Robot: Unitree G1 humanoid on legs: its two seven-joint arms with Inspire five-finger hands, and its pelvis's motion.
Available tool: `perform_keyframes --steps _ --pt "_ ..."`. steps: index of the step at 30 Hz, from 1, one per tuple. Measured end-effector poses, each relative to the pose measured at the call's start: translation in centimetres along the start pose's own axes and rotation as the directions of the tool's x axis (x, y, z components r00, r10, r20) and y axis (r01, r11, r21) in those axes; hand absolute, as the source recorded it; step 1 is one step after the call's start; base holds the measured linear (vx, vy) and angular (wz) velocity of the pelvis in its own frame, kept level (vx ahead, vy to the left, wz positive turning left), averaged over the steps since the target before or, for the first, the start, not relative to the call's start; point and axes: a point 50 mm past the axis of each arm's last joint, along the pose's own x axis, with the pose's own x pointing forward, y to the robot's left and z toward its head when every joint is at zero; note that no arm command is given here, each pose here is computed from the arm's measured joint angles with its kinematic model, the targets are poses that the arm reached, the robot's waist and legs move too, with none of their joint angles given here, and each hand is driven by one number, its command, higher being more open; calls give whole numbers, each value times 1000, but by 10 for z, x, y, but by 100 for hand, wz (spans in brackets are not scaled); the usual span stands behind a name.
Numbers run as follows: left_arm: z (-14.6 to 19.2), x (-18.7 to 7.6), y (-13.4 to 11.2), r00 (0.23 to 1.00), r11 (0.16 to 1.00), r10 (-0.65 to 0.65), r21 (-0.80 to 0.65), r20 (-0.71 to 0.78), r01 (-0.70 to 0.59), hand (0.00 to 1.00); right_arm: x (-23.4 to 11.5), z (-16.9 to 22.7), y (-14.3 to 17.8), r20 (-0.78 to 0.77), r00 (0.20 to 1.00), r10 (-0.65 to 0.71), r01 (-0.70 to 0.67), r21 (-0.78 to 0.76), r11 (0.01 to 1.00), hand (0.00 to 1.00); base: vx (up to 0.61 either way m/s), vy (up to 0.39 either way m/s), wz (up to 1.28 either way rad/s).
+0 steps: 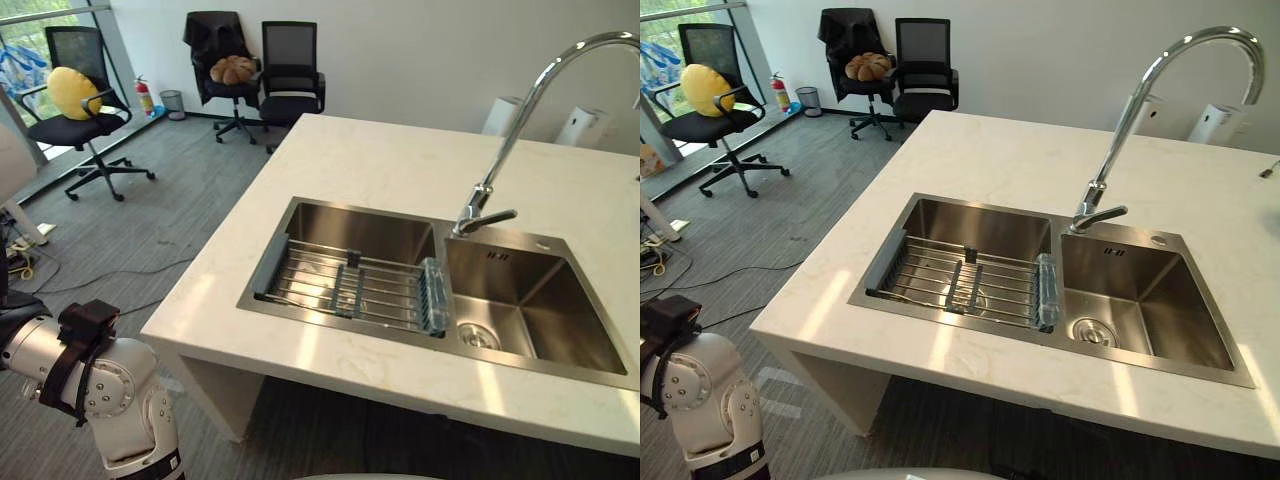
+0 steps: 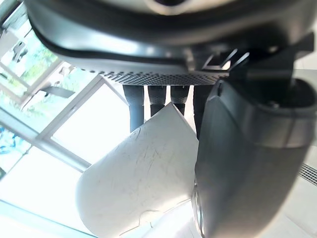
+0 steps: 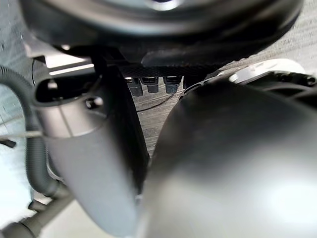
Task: Walk over to the sink, pick up the cup, carry it to the dishwasher, place the cup inside the dishwasher, then close the dishwasher door
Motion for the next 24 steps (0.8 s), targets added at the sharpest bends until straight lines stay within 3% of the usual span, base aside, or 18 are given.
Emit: perform_keyframes --steps 3,6,10,14,18,20,24 --pt "-6 -11 16 998 993 -14 114 -58 21 0 0 1 -4 -40 999 -11 8 -68 998 100 -58 -67 128" --pt "-7 -16 20 995 991 -36 123 -88 47 0 0 3 -10 -55 998 -18 15 -66 998 100 -127 -102 154" --pt "-9 -18 13 993 994 -81 73 -91 87 0 1 22 -15 -31 999 -27 25 -73 997 100 -64 -6 192" --pt "-22 -38 -9 973 988 -154 -36 -170 150 0 -16 55 -47 91 989 -115 124 -102 987 100 -5 243 177" --pt "-34 -38 -40 966 972 -206 -149 -154 184 0 -5 97 -4 199 980 15 0 -77 997 100 -96 167 137" --pt "-39 -48 -39 947 969 -236 -127 -218 213 0 -2 99 3 190 982 19 1 -102 995 100 -114 316 51" --pt "-32 -43 -35 944 960 -273 -113 -187 255 0 -5 101 -6 193 981 -15 42 -135 990 100 -72 295 71"
